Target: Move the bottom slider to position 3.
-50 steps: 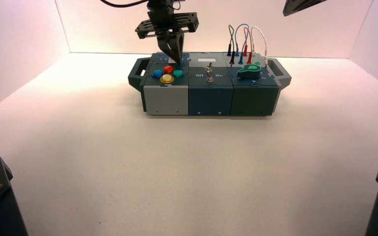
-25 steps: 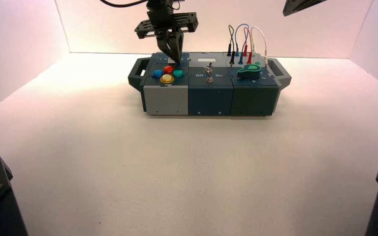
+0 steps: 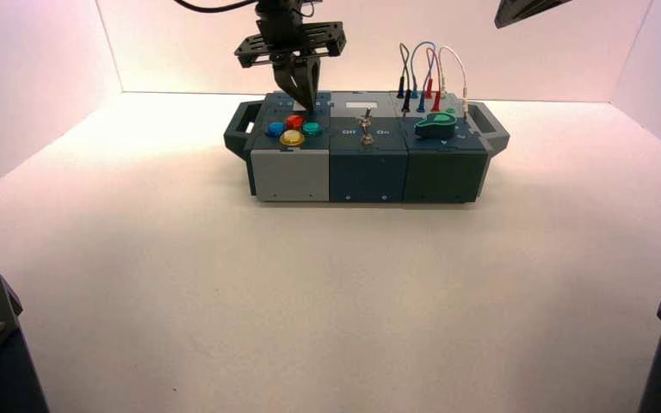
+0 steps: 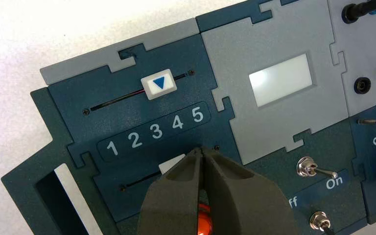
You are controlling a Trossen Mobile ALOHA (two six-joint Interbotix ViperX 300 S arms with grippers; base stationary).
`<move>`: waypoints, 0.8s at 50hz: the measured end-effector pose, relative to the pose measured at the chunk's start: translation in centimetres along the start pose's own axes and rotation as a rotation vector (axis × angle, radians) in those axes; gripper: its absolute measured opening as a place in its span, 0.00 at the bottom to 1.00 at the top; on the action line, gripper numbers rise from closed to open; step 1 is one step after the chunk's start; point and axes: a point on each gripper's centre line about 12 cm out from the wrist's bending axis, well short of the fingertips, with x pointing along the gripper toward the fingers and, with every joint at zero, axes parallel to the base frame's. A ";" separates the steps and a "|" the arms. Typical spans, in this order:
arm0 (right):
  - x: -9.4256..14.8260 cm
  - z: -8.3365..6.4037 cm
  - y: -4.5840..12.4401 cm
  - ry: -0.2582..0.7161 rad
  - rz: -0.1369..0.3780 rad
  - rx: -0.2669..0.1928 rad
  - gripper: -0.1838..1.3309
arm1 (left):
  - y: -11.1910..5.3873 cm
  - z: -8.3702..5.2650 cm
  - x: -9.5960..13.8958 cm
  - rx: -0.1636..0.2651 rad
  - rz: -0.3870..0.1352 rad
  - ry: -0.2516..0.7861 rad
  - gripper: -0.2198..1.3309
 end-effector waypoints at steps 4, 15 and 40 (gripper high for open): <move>0.0 0.0 0.0 0.000 0.000 0.000 0.03 | 0.0 0.0 0.0 0.001 0.001 0.000 0.04; 0.0 0.0 0.0 0.000 0.001 0.001 0.03 | 0.2 0.0 -0.2 0.002 0.004 0.000 0.04; 0.0 0.0 0.0 0.000 0.000 0.000 0.03 | -0.3 0.5 -2.7 0.006 -0.006 -0.036 0.04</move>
